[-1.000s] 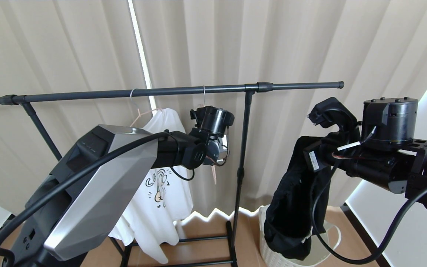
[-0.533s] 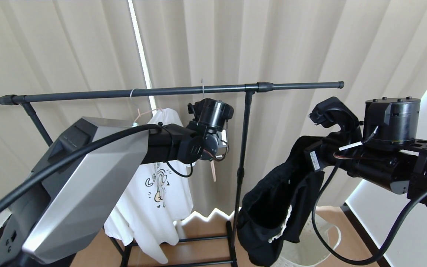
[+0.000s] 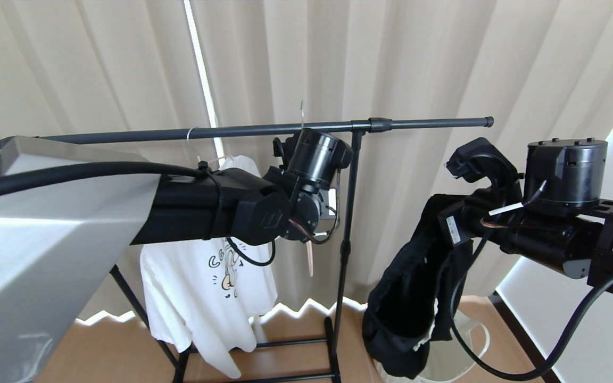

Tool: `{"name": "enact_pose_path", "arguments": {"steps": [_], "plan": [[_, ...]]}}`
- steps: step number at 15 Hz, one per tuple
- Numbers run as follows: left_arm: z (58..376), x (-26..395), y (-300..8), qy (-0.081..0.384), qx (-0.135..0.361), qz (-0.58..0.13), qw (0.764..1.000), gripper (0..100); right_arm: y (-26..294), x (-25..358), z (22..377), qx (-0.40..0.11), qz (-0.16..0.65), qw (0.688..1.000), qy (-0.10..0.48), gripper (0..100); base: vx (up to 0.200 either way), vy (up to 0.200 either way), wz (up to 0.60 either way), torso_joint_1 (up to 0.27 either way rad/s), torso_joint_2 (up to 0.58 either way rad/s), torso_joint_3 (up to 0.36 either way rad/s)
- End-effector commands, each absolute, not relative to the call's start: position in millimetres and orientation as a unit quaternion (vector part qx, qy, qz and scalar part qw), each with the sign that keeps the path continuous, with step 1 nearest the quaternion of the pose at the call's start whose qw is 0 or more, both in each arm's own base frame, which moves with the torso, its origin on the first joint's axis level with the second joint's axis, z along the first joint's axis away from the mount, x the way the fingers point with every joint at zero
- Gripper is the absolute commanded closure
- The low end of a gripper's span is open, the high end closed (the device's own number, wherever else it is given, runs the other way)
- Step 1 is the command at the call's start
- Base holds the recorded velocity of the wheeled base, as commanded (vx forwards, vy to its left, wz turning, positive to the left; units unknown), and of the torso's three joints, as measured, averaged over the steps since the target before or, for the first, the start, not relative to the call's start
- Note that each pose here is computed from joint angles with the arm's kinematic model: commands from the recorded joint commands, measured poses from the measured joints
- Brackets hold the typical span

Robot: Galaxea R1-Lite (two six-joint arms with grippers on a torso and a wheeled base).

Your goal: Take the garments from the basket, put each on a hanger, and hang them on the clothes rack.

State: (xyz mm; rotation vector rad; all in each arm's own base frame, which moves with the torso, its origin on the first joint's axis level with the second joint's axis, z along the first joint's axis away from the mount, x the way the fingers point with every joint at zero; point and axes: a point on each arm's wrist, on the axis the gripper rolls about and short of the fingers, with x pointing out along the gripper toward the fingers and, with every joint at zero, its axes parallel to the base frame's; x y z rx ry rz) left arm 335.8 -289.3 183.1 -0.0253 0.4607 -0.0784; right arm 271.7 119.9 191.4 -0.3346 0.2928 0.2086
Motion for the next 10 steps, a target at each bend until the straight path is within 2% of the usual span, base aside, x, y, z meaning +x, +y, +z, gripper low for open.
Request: {"name": "enact_pose_path", "arguments": {"steps": [1, 4, 7, 10], "plan": [[199, 304, -278, 0.230, -0.008, -0.053, 0.972, 100, 120, 271, 192, -0.166, 0.104, 0.970, 0.144, 100, 0.000, 0.000, 0.00, 0.000, 0.00, 0.000], [200, 261, -254, 0.245, 0.014, -0.069, 0.967, 100, 121, 272, 191, -0.165, 0.104, 0.970, 0.146, 100, 0.000, 0.000, 0.00, 0.000, 0.00, 0.000], [186, 222, -216, 0.242, 0.048, -0.087, 0.965, 100, 121, 271, 187, -0.168, 0.107, 0.968, 0.153, 100, 0.000, 0.000, 0.00, 0.000, 0.00, 0.000], [161, 184, -175, 0.237, 0.054, -0.176, 0.954, 100, 126, 269, 184, -0.173, 0.102, 0.967, 0.155, 100, 0.000, 0.000, 0.00, 0.000, 0.00, 0.000]]}}
